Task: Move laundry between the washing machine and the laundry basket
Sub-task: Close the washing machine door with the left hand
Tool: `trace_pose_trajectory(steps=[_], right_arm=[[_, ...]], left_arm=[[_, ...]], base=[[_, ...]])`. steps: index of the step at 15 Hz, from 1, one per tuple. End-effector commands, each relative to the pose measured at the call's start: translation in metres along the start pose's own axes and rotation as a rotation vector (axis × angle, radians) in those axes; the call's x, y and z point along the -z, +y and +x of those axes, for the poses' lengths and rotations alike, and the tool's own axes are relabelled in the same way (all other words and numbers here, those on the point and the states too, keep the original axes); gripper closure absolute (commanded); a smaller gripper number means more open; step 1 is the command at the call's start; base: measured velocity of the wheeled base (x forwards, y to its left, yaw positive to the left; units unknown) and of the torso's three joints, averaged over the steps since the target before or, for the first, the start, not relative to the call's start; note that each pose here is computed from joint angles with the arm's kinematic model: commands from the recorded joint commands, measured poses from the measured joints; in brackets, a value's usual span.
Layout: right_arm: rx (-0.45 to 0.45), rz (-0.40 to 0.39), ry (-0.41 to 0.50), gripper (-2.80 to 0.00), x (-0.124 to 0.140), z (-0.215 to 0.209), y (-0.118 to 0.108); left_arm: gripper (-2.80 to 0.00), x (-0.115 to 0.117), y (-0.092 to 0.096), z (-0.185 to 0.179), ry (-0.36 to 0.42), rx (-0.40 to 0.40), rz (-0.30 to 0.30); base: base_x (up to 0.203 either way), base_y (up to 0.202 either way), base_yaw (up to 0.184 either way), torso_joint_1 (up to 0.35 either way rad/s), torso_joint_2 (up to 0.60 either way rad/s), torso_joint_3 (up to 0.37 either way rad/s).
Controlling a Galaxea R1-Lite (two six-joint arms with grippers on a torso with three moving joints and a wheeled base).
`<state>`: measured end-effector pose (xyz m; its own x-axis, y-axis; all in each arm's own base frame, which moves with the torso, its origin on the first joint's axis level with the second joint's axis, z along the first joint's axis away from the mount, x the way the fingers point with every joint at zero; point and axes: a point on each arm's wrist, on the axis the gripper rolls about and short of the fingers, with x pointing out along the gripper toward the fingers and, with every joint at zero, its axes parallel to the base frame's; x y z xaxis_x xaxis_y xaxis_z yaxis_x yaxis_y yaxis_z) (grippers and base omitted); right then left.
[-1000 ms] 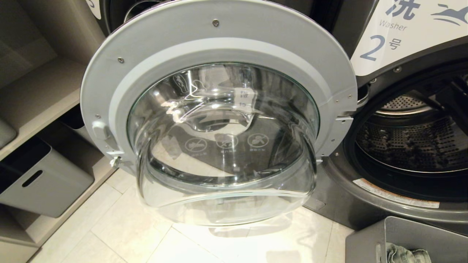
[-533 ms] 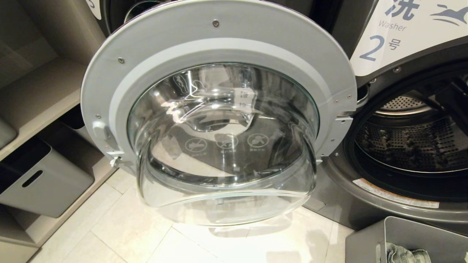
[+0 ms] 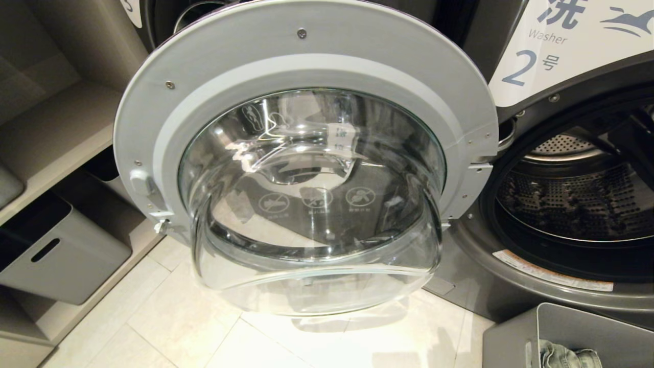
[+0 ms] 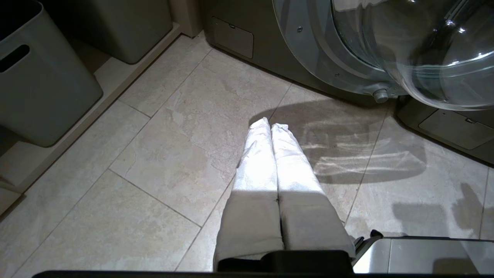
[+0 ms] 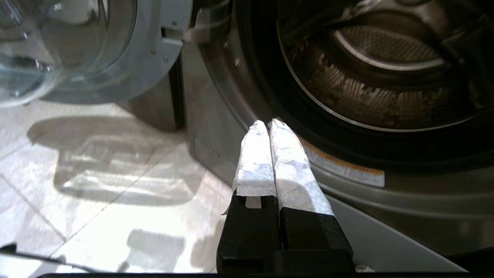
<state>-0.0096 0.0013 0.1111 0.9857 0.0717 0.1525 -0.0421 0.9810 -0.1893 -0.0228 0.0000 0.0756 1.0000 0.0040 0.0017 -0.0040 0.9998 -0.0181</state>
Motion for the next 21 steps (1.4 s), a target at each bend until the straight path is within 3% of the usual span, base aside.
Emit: trace_pose_trajectory(steps=[1,21], right_arm=[[0.021,-0.008,-0.105,0.0,0.0116,-0.0146,0.0031],[0.032,-0.006,-0.114,0.0,0.0125,-0.0162,0.0033]], left_arm=[[0.0,0.0,0.0,-0.0001,-0.001,-0.001,0.0],[0.0,0.0,0.0,-0.0001,-0.001,-0.001,0.0]], base=[[0.0,0.0,0.0,0.0,0.0,0.0],[0.0,0.0,-0.004,0.001,0.0,0.0]])
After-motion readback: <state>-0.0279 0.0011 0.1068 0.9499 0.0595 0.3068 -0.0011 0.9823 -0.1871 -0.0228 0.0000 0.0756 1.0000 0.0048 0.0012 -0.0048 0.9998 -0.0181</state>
